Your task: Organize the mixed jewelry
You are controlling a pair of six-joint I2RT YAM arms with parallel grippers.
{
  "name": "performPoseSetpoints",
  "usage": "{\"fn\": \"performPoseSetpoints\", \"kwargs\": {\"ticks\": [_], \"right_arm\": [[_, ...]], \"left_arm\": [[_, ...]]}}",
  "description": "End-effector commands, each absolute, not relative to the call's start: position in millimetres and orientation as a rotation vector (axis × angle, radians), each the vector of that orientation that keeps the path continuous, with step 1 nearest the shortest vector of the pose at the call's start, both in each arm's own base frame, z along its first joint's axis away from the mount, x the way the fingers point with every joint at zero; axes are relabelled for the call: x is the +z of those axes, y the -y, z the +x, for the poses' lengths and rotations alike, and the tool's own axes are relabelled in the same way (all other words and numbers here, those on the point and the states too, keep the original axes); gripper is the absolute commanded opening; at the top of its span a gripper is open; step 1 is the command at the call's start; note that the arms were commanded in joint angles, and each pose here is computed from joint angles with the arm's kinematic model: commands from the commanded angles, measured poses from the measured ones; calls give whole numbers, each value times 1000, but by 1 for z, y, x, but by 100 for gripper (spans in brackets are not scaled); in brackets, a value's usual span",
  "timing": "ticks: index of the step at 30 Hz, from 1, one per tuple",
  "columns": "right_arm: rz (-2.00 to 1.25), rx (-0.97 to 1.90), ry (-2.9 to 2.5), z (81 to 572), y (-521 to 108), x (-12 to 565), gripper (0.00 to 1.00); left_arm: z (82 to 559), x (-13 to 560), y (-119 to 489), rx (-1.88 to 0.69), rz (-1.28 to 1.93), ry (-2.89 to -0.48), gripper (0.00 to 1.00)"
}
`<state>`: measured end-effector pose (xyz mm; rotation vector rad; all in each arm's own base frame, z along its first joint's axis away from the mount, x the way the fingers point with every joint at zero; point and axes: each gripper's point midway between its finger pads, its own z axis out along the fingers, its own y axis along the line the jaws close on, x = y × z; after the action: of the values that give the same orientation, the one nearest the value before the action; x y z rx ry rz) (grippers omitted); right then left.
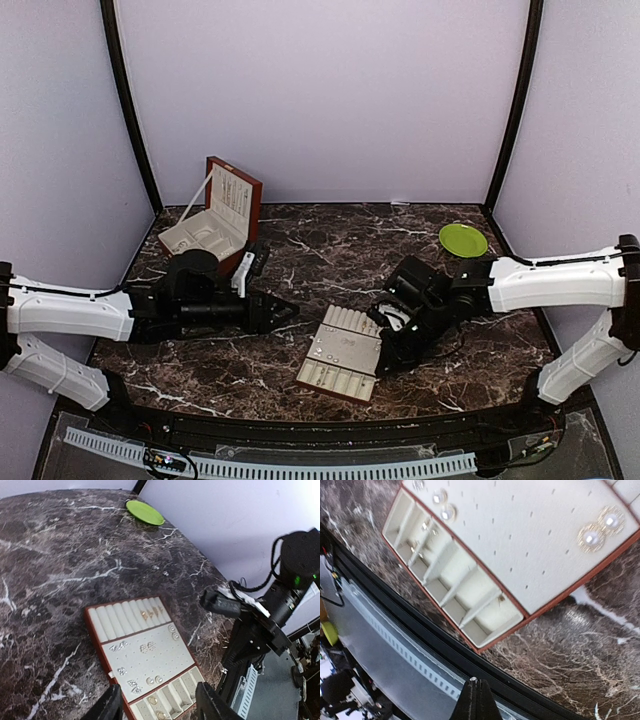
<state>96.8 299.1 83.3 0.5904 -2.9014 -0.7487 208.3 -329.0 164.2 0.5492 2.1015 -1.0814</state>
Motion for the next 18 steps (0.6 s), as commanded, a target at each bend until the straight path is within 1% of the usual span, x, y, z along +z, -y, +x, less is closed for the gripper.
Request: {"fn": "performPoseSetpoints", "kwargs": {"ticks": [1, 5, 8, 11, 18], "right_arm": [[502, -1006, 2962, 130, -314, 109, 0], [507, -1123, 2946, 146, -317, 127, 0], [534, -1150, 2930, 152, -317, 137, 0], [559, -1169, 2910, 155, -318, 147, 0], [575, -1227, 2862, 156, -326, 161, 0]], "left_arm": [[200, 226, 343, -1168, 721, -1794, 53], [185, 252, 352, -1124, 903, -1568, 55], [178, 262, 362, -1003, 1025, -1437, 55], [174, 256, 379, -844, 1177, -1354, 55], [162, 225, 416, -701, 1401, -1262, 49]]}}
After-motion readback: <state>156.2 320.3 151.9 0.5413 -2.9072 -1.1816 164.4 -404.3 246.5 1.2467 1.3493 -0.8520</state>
